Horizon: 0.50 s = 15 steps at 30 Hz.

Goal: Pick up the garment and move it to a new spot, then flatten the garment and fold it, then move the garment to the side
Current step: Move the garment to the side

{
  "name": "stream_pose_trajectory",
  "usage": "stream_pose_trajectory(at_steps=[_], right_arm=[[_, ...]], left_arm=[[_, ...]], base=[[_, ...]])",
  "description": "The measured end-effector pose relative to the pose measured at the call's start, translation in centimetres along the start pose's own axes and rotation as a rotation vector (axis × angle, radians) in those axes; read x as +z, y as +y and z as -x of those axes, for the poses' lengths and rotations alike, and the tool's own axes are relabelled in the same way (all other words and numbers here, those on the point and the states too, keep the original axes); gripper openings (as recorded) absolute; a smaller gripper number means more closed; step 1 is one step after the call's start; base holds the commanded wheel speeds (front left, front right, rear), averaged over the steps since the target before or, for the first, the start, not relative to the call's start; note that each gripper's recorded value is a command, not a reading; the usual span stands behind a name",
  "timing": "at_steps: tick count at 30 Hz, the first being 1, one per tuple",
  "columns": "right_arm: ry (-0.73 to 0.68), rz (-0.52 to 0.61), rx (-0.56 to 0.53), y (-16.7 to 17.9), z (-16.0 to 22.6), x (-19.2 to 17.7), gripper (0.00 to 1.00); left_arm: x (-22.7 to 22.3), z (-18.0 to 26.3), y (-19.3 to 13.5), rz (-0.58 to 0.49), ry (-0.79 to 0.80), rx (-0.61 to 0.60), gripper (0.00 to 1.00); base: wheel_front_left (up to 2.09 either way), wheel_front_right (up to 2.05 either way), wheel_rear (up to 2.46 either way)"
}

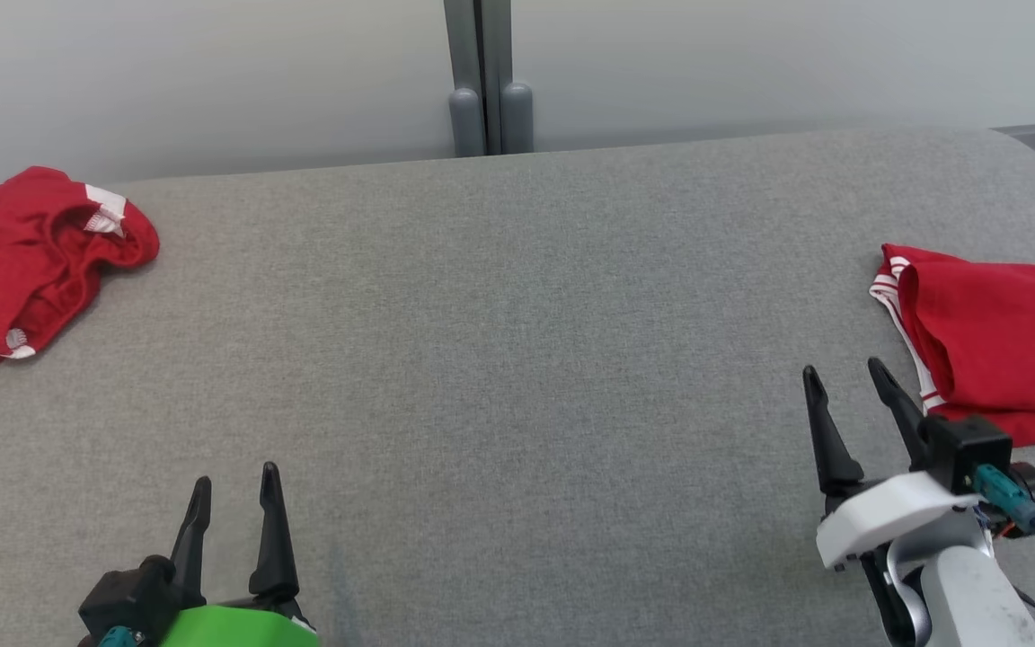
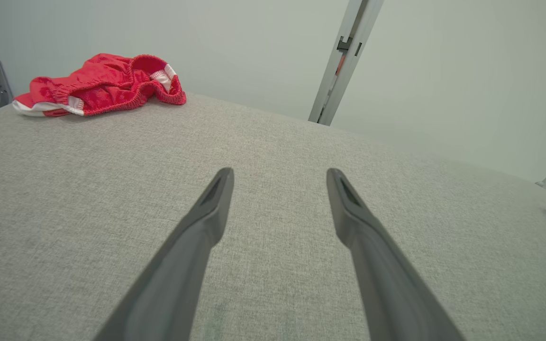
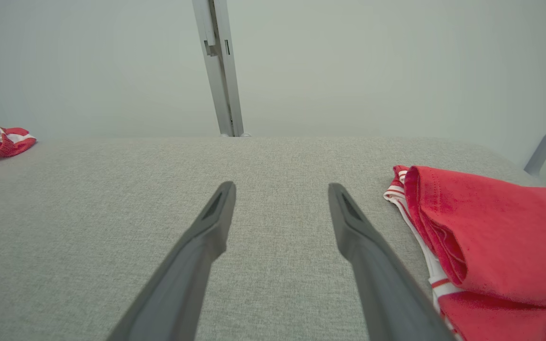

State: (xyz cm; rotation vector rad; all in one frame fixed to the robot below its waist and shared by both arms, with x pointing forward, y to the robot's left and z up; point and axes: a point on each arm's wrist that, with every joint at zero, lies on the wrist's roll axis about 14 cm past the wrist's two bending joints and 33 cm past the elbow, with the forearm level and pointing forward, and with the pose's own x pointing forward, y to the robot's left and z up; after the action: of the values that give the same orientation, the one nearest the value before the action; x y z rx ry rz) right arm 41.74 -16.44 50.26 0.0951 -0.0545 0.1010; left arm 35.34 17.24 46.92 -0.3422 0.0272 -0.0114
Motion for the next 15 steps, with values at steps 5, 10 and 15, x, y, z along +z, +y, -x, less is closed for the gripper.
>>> stream_pose_trajectory(at_steps=[5,10,15], right_arm=[[0.014,-0.03,-0.002,0.2,1.8,-0.6,1.0],[0.03,-0.039,-0.019,-0.2,3.2,-1.2,1.0],[0.03,-0.038,-0.016,-0.1,3.3,-1.2,1.0]], left_arm=[[0.6,1.2,0.3,0.002,-0.02,0.016,1.0],[0.6,2.0,0.3,0.004,-0.022,0.017,1.0],[0.6,2.0,0.2,0.004,-0.021,0.014,1.0]], base=[[0.0,0.0,0.0],[0.0,0.0,0.0],[0.0,0.0,0.0]])
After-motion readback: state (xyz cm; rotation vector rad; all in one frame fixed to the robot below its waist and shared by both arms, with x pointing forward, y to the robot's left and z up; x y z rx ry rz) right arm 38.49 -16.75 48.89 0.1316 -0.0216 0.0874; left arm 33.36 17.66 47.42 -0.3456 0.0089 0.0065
